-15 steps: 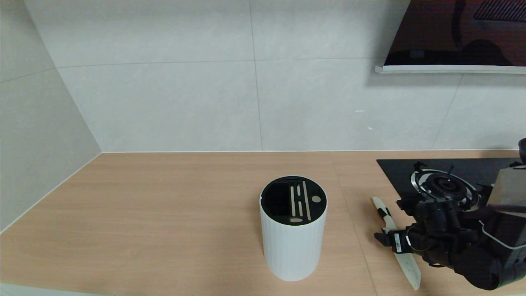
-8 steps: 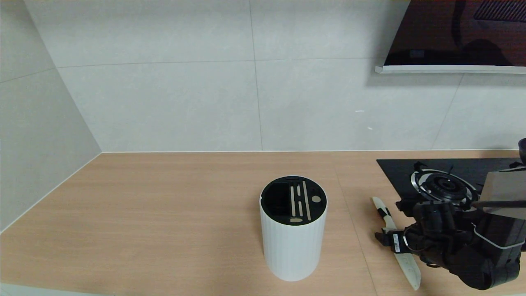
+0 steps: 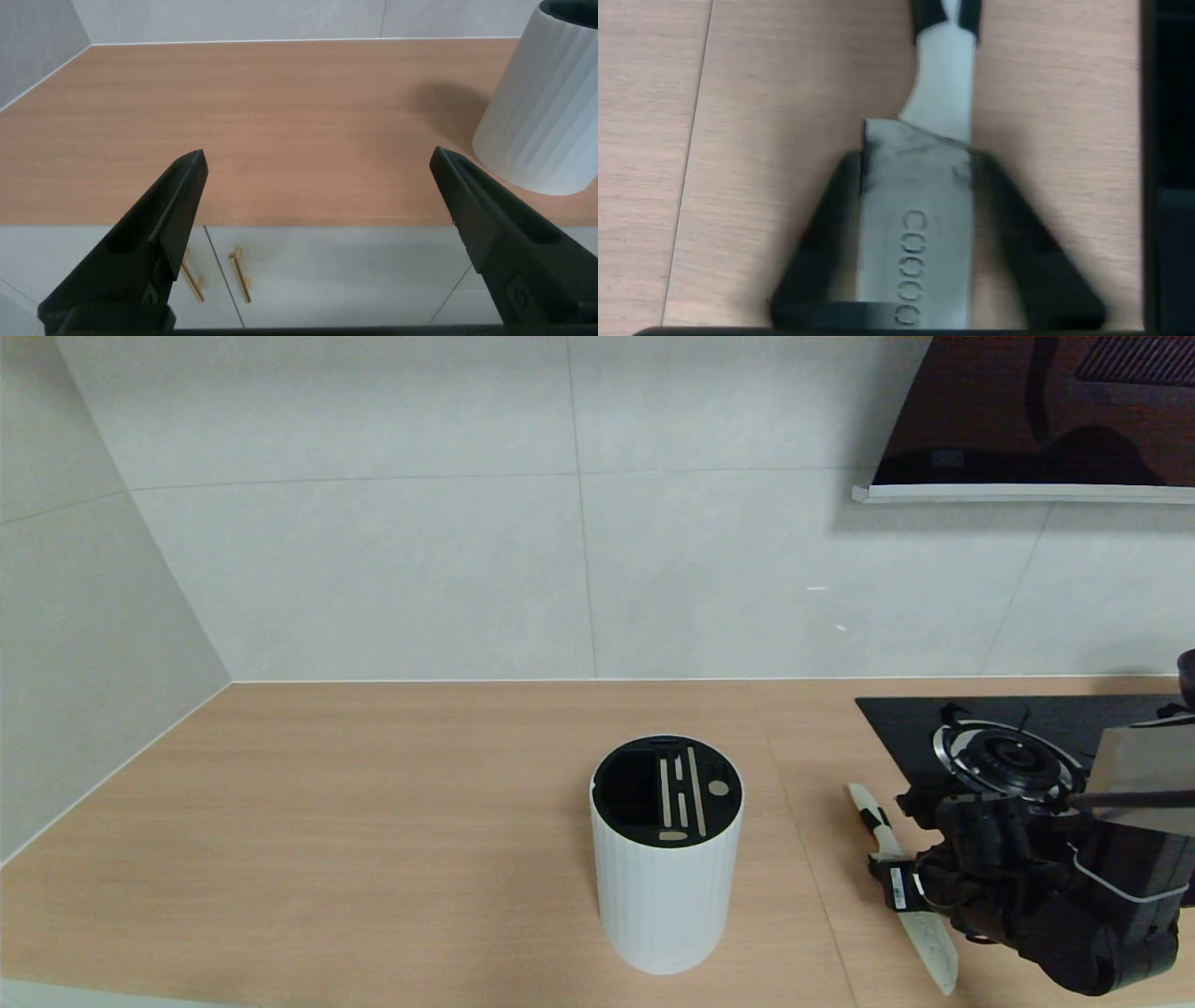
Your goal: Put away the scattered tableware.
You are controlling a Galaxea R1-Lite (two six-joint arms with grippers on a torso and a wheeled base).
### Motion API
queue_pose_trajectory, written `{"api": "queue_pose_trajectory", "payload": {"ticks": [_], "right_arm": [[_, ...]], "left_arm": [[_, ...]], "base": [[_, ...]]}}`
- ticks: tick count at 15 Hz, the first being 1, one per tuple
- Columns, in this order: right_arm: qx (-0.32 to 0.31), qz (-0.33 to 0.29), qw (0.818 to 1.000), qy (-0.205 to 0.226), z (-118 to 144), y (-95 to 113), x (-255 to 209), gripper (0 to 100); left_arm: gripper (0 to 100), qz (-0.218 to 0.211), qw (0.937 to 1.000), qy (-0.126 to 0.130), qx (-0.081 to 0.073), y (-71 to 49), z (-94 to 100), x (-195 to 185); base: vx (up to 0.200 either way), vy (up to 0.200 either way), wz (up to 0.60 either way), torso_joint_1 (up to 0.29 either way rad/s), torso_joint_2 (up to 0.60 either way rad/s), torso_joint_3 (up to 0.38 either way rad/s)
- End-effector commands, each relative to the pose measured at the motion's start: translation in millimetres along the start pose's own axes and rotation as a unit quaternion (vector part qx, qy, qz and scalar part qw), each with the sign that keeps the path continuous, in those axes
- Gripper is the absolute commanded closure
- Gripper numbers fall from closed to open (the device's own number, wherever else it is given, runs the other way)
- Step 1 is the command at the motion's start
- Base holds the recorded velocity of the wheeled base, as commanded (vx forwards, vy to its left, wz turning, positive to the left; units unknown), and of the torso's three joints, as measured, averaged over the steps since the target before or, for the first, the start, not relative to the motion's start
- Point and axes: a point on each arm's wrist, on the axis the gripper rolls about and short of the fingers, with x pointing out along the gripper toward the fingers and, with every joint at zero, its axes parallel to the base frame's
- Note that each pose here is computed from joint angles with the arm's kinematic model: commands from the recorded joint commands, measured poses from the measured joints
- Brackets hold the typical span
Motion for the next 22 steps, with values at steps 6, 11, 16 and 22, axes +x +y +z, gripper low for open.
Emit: {"api": "queue_pose_trajectory", "payload": {"ticks": [6, 11, 16, 22], "right_arm": [[0.002, 0.001, 1.000, -0.020, 10, 0, -10, 100], [0.005, -0.006, 0.998, -0.068, 31, 0, -39, 100], [0.004, 0.012, 0.993, -0.118, 50, 7, -76, 100], [0.003, 0.033, 0.984, -0.175, 67, 13, -109, 100]], "left_arm": [[0, 0.000, 1.0000, 0.000, 0.001, 0.0, 0.0, 0], [0, 0.000, 1.0000, 0.000, 0.001, 0.0, 0.0, 0], [0, -0.001, 1.0000, -0.001, 0.002, 0.0, 0.2, 0], [0, -0.016, 0.9997, -0.020, 0.000, -0.6, 22.3, -6]], "base": [[0.000, 0.000, 0.00, 0.000, 0.00, 0.000], [0.000, 0.000, 0.00, 0.000, 0.00, 0.000], [0.000, 0.000, 0.00, 0.000, 0.00, 0.000], [0.000, 0.000, 0.00, 0.000, 0.00, 0.000]]}}
